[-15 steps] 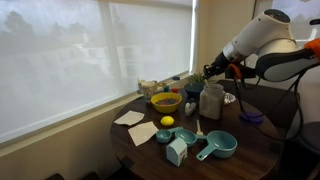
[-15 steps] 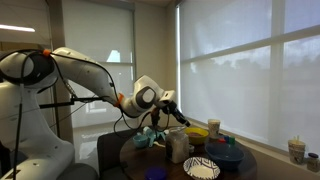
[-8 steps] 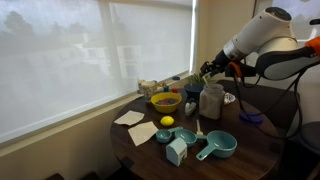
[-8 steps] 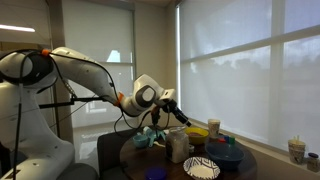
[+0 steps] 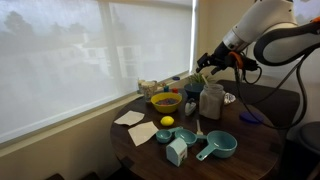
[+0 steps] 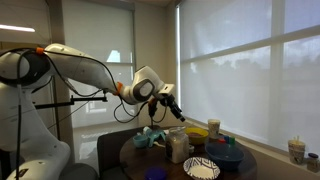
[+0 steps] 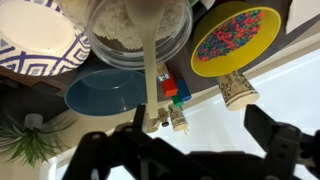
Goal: Put the white spoon in the clear container
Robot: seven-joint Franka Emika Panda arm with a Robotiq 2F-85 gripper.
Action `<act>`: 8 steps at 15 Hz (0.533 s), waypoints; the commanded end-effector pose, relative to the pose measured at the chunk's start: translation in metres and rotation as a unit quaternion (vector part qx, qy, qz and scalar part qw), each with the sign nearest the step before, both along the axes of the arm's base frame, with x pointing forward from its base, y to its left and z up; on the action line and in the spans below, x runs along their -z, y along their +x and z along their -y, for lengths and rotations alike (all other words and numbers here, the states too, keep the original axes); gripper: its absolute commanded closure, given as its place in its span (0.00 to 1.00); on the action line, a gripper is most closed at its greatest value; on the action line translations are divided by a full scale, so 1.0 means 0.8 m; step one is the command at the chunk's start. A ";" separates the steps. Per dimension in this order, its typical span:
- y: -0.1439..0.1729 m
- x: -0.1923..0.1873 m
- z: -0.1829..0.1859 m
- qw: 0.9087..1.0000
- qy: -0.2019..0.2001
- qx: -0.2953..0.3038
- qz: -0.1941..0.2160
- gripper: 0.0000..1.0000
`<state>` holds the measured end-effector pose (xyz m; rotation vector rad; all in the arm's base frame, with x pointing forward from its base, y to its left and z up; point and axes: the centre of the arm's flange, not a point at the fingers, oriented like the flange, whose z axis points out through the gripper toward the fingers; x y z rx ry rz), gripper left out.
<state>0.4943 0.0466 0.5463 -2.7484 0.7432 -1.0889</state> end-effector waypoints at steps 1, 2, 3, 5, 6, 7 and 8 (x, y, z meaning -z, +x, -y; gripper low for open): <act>-0.005 -0.050 0.004 0.998 0.052 0.014 -0.045 0.00; -0.006 -0.059 0.005 0.996 0.062 0.023 -0.058 0.00; -0.007 -0.068 0.007 0.994 0.067 0.042 -0.070 0.00; -0.010 -0.085 0.013 0.990 0.072 0.067 -0.097 0.00; -0.011 -0.093 0.015 0.989 0.069 0.080 -0.107 0.00; -0.013 -0.098 0.017 0.987 0.070 0.090 -0.117 0.00; -0.015 -0.105 0.017 0.983 0.073 0.101 -0.133 0.00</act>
